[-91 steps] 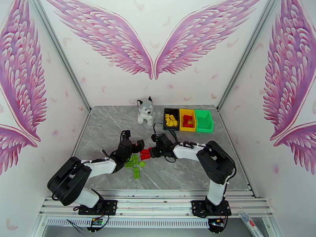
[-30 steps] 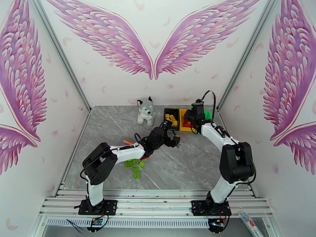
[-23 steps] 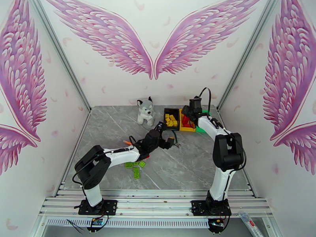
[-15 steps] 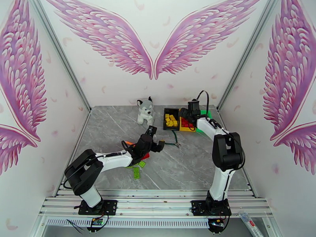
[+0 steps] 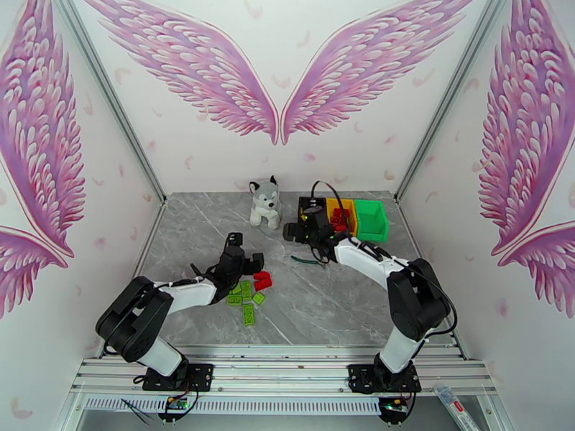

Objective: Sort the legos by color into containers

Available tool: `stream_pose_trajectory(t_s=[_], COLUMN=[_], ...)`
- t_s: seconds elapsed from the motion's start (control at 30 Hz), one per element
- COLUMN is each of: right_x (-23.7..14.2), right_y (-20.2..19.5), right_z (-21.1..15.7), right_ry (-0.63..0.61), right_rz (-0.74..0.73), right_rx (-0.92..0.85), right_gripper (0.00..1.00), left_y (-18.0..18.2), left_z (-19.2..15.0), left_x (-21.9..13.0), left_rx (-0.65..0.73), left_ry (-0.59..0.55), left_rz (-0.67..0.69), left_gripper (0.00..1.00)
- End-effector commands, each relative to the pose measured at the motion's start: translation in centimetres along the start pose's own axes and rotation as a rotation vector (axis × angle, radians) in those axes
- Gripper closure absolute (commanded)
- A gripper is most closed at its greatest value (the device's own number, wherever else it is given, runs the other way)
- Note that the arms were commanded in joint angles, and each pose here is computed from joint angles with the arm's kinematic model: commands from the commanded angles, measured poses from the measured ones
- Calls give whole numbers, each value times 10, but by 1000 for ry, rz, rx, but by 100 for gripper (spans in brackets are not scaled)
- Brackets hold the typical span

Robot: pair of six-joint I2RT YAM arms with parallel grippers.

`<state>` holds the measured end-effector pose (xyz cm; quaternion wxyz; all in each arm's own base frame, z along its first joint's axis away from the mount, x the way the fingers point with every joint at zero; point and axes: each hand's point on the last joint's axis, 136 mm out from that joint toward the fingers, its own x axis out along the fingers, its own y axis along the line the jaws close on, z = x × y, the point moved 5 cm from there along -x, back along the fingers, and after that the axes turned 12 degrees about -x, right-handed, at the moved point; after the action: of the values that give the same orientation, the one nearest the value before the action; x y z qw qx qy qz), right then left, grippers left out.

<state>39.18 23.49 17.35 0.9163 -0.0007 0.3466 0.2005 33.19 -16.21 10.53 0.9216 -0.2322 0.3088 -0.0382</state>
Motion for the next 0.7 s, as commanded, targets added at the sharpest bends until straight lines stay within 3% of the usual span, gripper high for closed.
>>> stream_pose_trajectory(t_s=[0.0,0.4,0.67], right_x=[0,2,14], right_y=[25,118,133], right_z=[-26,-105,-131], right_ry=[57,231,299], right_rz=[31,179,129], right_rx=[-66,-205,-249], right_gripper=[5,1,0], left_y=[3,28,36], left_z=[11,10,3], left_x=[-12,-28,-35], left_rx=[-66,-113,-128], left_ry=[-39,-77,-79], left_rz=[-29,11,12], left_gripper=[1,1,1])
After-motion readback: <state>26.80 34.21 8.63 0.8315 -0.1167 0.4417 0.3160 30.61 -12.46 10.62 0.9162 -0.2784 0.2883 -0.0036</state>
